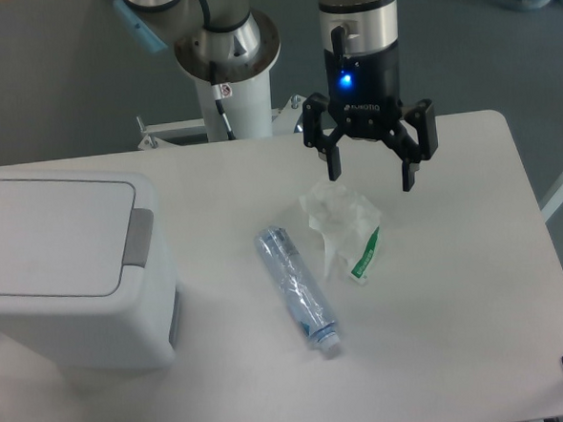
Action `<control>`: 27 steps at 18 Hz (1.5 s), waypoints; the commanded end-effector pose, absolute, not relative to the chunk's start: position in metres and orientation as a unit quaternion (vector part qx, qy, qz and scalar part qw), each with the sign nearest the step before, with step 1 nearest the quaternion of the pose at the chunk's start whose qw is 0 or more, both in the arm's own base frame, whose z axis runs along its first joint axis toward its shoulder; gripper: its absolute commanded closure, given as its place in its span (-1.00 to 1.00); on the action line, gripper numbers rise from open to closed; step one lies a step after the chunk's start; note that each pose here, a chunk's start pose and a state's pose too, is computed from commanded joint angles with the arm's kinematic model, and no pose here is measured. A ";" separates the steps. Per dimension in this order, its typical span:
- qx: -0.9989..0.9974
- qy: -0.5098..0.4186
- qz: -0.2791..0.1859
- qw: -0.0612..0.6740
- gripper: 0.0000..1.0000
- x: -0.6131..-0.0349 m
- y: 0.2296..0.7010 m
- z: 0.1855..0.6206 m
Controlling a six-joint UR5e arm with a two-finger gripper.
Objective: Open the trash can
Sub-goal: 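Move the open gripper from above the plastic bag toward the trash can lid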
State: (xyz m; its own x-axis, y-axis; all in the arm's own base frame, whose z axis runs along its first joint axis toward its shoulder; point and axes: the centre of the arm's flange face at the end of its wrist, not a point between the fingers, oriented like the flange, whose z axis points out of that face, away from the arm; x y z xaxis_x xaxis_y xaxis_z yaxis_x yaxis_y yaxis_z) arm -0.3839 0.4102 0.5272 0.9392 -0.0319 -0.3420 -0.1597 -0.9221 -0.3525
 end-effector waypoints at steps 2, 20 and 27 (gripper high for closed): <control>-0.966 0.052 0.167 0.190 -1.00 -0.378 0.407 0.524; -0.964 -0.092 0.089 0.232 -1.00 -0.338 0.457 0.511; -0.942 -0.188 0.007 0.278 -1.00 -0.314 0.478 0.517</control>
